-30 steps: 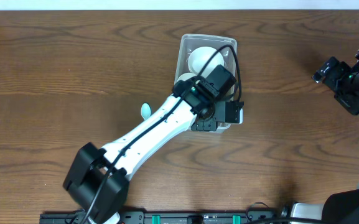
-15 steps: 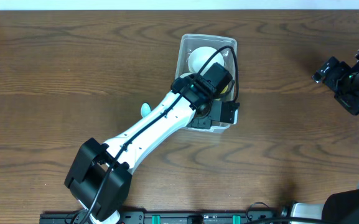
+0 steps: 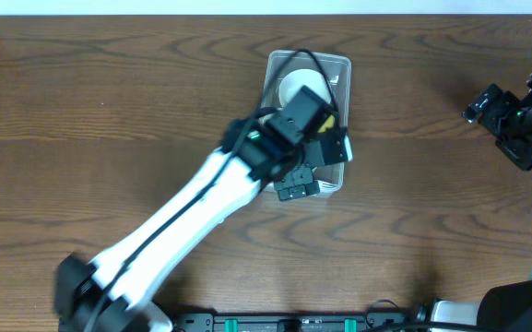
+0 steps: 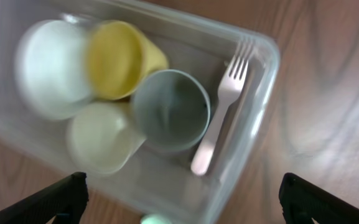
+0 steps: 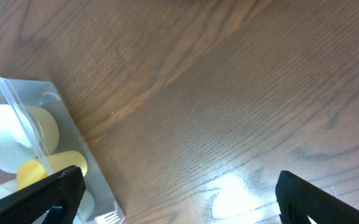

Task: Pack container
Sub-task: 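Drop the white fork into the container and withdraw, then grasp the mint-green spoon with the left gripper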

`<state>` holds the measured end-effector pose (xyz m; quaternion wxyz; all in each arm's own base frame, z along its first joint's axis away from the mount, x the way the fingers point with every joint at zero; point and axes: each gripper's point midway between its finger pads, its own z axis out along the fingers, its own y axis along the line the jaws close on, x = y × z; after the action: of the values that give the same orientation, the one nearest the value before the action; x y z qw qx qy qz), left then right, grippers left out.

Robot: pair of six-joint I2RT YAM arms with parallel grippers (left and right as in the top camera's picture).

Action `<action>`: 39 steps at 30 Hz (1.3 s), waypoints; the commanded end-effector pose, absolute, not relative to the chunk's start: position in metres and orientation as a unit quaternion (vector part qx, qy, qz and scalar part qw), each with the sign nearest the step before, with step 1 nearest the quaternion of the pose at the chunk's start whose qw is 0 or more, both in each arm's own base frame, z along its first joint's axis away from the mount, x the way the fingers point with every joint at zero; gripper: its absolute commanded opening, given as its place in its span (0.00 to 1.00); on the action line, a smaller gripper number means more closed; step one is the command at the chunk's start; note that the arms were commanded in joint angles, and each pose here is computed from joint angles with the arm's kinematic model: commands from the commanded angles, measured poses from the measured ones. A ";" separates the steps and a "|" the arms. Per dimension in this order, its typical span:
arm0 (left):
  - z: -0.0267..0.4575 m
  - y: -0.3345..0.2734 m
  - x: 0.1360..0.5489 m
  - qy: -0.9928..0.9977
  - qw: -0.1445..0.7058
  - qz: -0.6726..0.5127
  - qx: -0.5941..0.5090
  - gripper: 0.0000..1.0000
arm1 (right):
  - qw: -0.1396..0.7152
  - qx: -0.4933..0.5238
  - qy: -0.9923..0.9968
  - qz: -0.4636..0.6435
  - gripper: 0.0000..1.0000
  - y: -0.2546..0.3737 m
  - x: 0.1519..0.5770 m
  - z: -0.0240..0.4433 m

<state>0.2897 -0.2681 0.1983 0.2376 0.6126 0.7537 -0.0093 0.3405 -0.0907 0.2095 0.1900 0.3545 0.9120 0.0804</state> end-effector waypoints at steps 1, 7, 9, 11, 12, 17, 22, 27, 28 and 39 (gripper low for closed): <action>0.246 -0.227 0.295 0.848 0.282 -0.008 0.449 0.98 | 0.190 0.356 0.911 0.082 0.99 -0.091 0.340 0.210; 0.221 -0.117 0.306 0.954 0.200 0.049 0.220 0.98 | 0.190 0.356 0.911 0.082 0.99 -0.091 0.340 0.210; 0.201 -0.101 0.310 0.967 0.174 0.041 0.181 0.98 | 0.190 0.356 0.911 0.082 0.99 -0.091 0.340 0.210; 0.180 -0.100 0.310 0.975 0.147 0.002 0.164 0.98 | 0.190 0.356 0.911 0.082 0.99 -0.091 0.340 0.210; 0.169 -0.102 0.308 0.978 0.132 -0.019 0.159 0.98 | 0.190 0.356 0.911 0.082 0.99 -0.091 0.340 0.210; 0.115 -0.087 0.315 0.993 0.082 -0.034 0.083 0.98 | 0.190 0.356 0.911 0.082 0.99 -0.091 0.340 0.210; 0.063 -0.077 0.313 0.999 0.020 -0.025 -0.002 0.96 | 0.190 0.356 0.911 0.082 0.99 -0.091 0.340 0.210; 0.032 -0.083 0.314 1.000 -0.012 -0.017 0.005 0.87 | 0.190 0.356 0.911 0.082 0.99 -0.091 0.340 0.210; 0.026 -0.084 0.315 1.000 -0.016 -0.016 0.007 0.86 | 0.190 0.356 0.911 0.082 0.99 -0.091 0.340 0.210; -0.015 -0.083 0.305 0.997 -0.071 -0.003 0.007 0.57 | 0.190 0.356 0.911 0.082 0.99 -0.091 0.340 0.210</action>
<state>0.3108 -0.0841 -0.0053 -0.0552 0.0068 0.9984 -0.0091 0.3406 -0.0908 0.2096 0.1904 0.3545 0.9119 0.0804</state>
